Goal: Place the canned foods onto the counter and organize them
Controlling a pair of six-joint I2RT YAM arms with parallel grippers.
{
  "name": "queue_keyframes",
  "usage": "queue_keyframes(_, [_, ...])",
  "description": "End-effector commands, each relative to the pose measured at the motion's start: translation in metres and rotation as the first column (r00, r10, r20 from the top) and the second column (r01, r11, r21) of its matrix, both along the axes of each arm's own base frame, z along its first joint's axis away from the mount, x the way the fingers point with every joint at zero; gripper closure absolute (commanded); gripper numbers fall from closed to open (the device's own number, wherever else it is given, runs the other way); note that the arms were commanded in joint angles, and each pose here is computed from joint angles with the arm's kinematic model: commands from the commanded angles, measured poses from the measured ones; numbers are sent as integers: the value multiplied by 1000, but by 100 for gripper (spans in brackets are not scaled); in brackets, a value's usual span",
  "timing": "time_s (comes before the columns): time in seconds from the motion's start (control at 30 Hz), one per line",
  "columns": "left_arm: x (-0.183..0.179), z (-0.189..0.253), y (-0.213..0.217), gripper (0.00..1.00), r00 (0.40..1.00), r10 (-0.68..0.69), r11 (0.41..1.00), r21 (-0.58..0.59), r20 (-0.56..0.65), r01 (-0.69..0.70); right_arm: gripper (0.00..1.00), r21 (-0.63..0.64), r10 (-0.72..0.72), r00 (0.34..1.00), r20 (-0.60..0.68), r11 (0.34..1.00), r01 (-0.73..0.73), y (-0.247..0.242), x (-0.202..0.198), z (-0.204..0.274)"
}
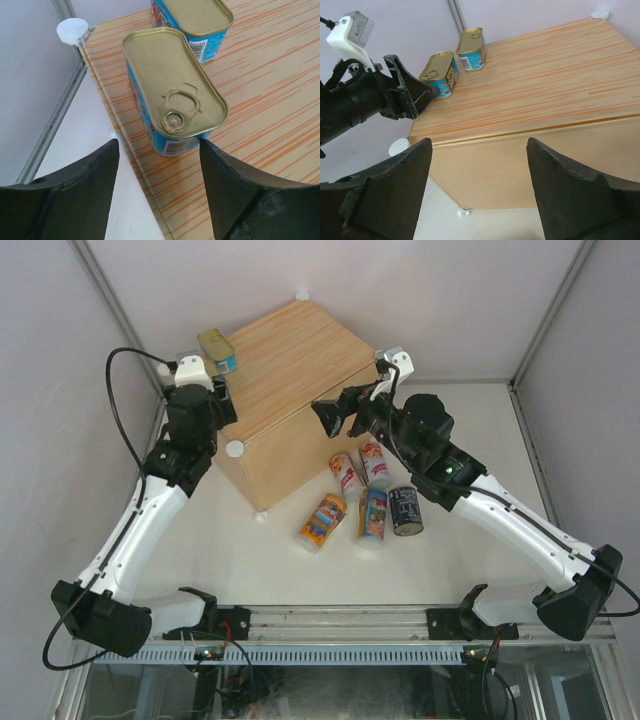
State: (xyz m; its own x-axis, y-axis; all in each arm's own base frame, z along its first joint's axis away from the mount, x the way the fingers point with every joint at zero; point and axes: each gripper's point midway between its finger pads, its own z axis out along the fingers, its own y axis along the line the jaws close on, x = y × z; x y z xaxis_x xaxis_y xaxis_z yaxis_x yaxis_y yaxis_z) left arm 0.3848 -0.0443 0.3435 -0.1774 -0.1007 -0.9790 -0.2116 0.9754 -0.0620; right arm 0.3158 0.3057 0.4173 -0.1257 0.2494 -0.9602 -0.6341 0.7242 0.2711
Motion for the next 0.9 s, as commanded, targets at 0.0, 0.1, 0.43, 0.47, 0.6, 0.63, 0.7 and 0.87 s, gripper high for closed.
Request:
queue_keyframes(0.0, [10, 25, 3, 32, 996, 34, 999, -44, 77, -31, 24, 46, 4, 999, 34, 999, -6, 1, 2, 14])
queue_keyframes(0.1, [13, 24, 5, 33, 996, 55, 998, -48, 77, -51, 24, 42, 6, 999, 33, 999, -8, 2, 2, 12])
queue_keyframes(0.43, [20, 28, 18, 34, 990, 101, 994, -56, 95, -96, 24, 37, 8, 1000, 28, 999, -10, 5, 7, 8])
queue_keyframes(0.47, [21, 28, 20, 34, 990, 105, 993, -57, 96, -100, 24, 37, 8, 1000, 28, 999, -9, 6, 8, 8])
queue_keyframes(0.6, [27, 28, 23, 34, 990, 101, 993, -63, 102, -95, 24, 36, 7, 1000, 24, 999, -8, 7, 11, 6])
queue_keyframes(0.63, [28, 28, 24, 34, 990, 102, 993, -63, 102, -96, 24, 34, 8, 1000, 22, 999, -9, 8, 12, 5])
queue_keyframes(0.7, [31, 29, 26, 34, 989, 103, 993, -66, 106, -96, 24, 36, 8, 1000, 21, 999, -8, 9, 13, 4])
queue_keyframes(0.87, [40, 32, 30, 34, 988, 107, 993, -66, 109, -100, 24, 34, 7, 1000, 13, 999, -8, 11, 18, 0])
